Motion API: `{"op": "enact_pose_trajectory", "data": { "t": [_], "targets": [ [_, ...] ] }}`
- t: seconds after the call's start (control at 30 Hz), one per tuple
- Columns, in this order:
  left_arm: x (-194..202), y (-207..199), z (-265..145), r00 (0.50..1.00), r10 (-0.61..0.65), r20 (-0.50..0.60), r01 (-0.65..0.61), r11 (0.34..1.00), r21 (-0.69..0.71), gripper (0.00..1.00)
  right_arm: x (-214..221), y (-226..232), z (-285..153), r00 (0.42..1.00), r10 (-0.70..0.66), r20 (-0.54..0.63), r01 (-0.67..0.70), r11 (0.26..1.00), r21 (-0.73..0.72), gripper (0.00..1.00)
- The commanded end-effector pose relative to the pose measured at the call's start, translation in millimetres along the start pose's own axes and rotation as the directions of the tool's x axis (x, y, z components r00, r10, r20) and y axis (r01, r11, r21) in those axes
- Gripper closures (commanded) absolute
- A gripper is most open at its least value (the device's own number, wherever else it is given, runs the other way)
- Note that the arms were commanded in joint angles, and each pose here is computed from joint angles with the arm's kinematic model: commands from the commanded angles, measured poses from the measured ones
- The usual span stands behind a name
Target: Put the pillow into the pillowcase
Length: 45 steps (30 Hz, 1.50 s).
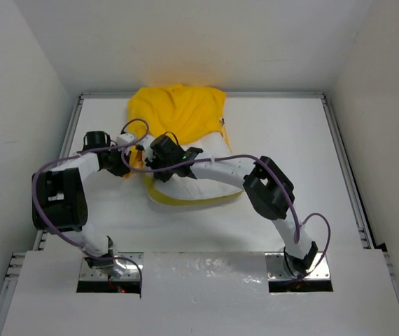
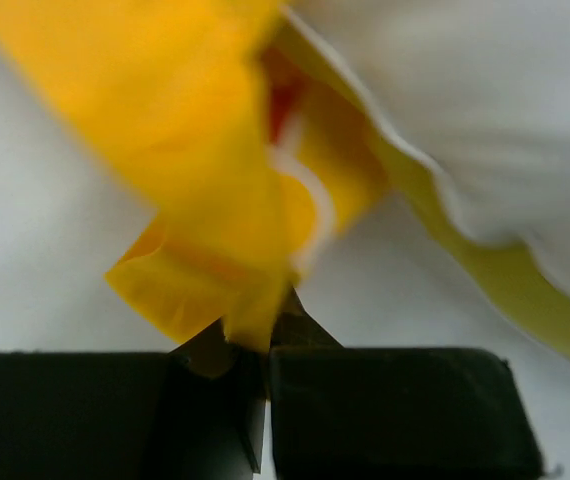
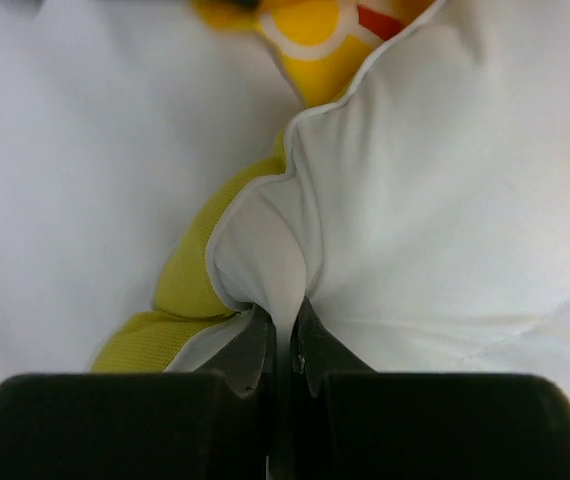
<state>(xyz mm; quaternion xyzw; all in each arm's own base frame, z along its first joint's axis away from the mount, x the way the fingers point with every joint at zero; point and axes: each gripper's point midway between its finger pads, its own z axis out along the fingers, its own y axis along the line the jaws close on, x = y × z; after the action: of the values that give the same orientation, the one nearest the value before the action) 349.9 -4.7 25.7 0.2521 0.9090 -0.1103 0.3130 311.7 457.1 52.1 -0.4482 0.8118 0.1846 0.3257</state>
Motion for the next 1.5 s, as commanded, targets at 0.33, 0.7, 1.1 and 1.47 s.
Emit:
{"op": "enact_pose_trajectory", "data": {
  "t": [0.33,0.7,1.1,1.47],
  "targets": [
    [-47,-108,-100,0.969,0.187,0.16,-0.244,0.824,0.511,1.0,-231,-153,-68,0.632,0.241,0.737,-0.45,0.888,0.096,1.0],
    [-57,-111,-139,0.974,0.099,0.203,-0.197,0.815,0.545,1.0,-105,-175,30,0.833,0.291,0.471,-0.446,0.856,0.26,1.0],
    [-13,-63,-120,0.99,0.115,-0.076,-0.074,0.909,0.411,0.59,-167,-99,-39,0.807,0.313,0.501,-0.291,0.949,-0.125,0.19],
    [-179,31,-172,0.928,0.308,0.207,-0.316,0.949,0.006,0.19,-106,-134,-167,0.797,0.403,0.449,-0.423,0.904,-0.061,0.86]
  ]
}}
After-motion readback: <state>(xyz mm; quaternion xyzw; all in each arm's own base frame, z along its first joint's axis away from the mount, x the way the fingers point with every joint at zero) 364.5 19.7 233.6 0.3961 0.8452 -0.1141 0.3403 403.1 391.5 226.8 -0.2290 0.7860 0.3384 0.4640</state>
